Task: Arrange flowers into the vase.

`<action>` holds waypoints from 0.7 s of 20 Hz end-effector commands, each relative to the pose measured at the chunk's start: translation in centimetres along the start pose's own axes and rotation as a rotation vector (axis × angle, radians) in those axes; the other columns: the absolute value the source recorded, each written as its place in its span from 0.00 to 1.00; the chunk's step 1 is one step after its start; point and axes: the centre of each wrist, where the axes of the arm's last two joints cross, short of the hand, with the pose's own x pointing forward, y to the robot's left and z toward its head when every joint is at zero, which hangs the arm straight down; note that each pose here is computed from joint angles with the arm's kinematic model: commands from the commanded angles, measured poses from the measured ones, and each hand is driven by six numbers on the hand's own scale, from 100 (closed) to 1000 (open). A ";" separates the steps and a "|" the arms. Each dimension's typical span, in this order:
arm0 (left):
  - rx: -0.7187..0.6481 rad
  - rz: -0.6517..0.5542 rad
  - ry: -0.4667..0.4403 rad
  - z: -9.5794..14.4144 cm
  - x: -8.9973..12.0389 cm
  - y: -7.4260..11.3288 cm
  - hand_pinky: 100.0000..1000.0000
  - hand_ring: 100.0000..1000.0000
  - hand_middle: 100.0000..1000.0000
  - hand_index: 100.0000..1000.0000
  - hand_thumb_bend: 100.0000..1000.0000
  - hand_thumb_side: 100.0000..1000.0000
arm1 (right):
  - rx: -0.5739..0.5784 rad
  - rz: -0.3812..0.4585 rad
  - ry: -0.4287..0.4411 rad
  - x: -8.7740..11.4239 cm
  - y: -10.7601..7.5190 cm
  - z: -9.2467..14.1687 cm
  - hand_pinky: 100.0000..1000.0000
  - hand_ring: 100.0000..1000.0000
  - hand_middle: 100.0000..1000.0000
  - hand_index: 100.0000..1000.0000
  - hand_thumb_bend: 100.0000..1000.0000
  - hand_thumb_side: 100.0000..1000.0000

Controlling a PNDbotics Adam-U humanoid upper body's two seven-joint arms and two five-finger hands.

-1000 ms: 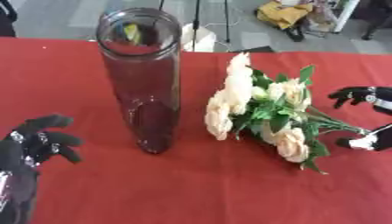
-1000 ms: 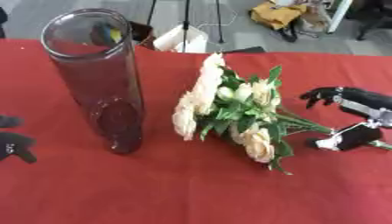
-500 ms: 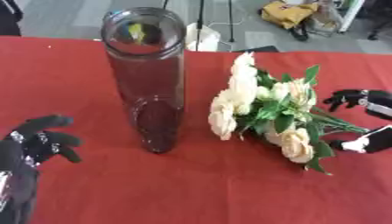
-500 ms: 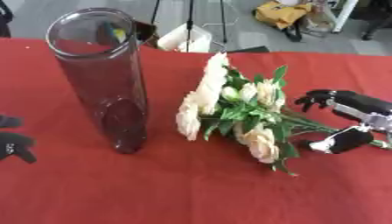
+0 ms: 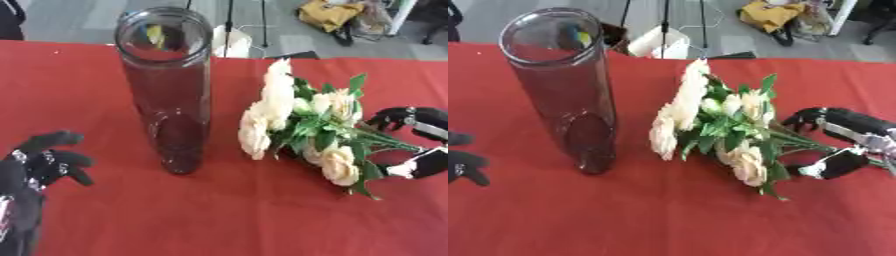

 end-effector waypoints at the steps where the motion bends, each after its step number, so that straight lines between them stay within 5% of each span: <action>1: -0.014 0.004 -0.027 -0.3 0.6 -0.2 0.40 0.56 0.67 0.78 0.04 1.00 | -0.015 0.026 0.020 -0.2 -0.9 0.3 0.68 0.94 0.59 0.88 0.37 0.38; 14: -0.019 0.002 -0.024 -0.3 0.6 -0.2 0.40 0.56 0.67 0.78 0.04 1.00 | -0.078 0.009 0.014 0.0 -0.8 0.1 0.52 0.87 0.45 0.79 0.31 0.44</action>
